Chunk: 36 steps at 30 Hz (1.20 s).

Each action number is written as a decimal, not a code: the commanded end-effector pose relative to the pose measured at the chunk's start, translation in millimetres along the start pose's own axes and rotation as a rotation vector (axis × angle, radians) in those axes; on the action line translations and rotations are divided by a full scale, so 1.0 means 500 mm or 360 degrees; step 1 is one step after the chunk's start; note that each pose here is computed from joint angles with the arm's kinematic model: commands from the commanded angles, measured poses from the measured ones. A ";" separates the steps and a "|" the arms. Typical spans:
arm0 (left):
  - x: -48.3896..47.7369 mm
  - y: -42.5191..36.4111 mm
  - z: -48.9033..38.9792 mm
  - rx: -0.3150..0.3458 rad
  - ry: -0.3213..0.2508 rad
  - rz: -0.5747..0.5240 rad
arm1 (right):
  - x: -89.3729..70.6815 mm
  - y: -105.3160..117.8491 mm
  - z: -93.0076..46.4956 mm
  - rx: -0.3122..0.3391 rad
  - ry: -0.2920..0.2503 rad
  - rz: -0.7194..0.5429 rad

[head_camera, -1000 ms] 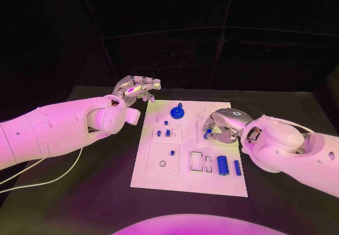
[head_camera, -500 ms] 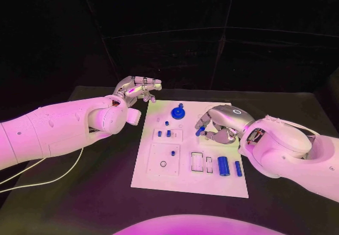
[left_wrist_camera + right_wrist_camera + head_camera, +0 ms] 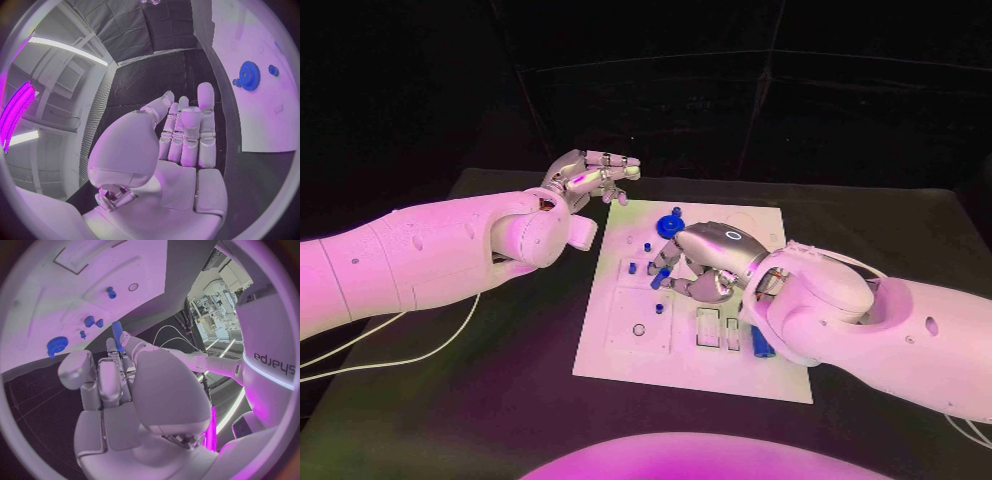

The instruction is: Assemble the parts on the task board

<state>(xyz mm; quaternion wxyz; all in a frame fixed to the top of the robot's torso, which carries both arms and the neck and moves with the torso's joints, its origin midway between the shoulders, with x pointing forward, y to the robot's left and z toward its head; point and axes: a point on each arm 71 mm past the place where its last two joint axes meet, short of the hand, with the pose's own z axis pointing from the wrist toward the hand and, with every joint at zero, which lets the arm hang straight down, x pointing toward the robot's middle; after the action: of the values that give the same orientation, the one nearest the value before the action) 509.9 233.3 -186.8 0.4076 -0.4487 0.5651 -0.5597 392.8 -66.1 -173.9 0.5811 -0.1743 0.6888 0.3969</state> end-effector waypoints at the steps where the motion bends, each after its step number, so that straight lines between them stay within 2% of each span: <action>1: 0.005 -0.002 0.001 0.0005 0.0023 -0.0011 | 0.018 0.016 0.009 -0.0093 0.0029 0.0042; 14: 0.010 -0.002 0.003 0.0007 0.0028 -0.0012 | 0.075 0.028 0.030 -0.0127 0.0179 0.0065; 25: 0.011 -0.002 0.004 0.0009 0.0024 -0.0011 | 0.098 0.026 0.033 -0.0141 0.0273 0.0065; 36: 0.011 -0.002 0.005 0.0010 0.0023 -0.0010 | 0.110 0.031 0.033 -0.0156 0.0319 0.0071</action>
<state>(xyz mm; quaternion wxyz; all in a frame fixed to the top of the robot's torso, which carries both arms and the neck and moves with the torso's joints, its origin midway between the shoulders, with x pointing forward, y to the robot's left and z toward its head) 510.6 228.3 -187.0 0.4043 -0.4471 0.5666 -0.5617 380.5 -33.5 -219.3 0.5020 -0.2155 0.7244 0.4205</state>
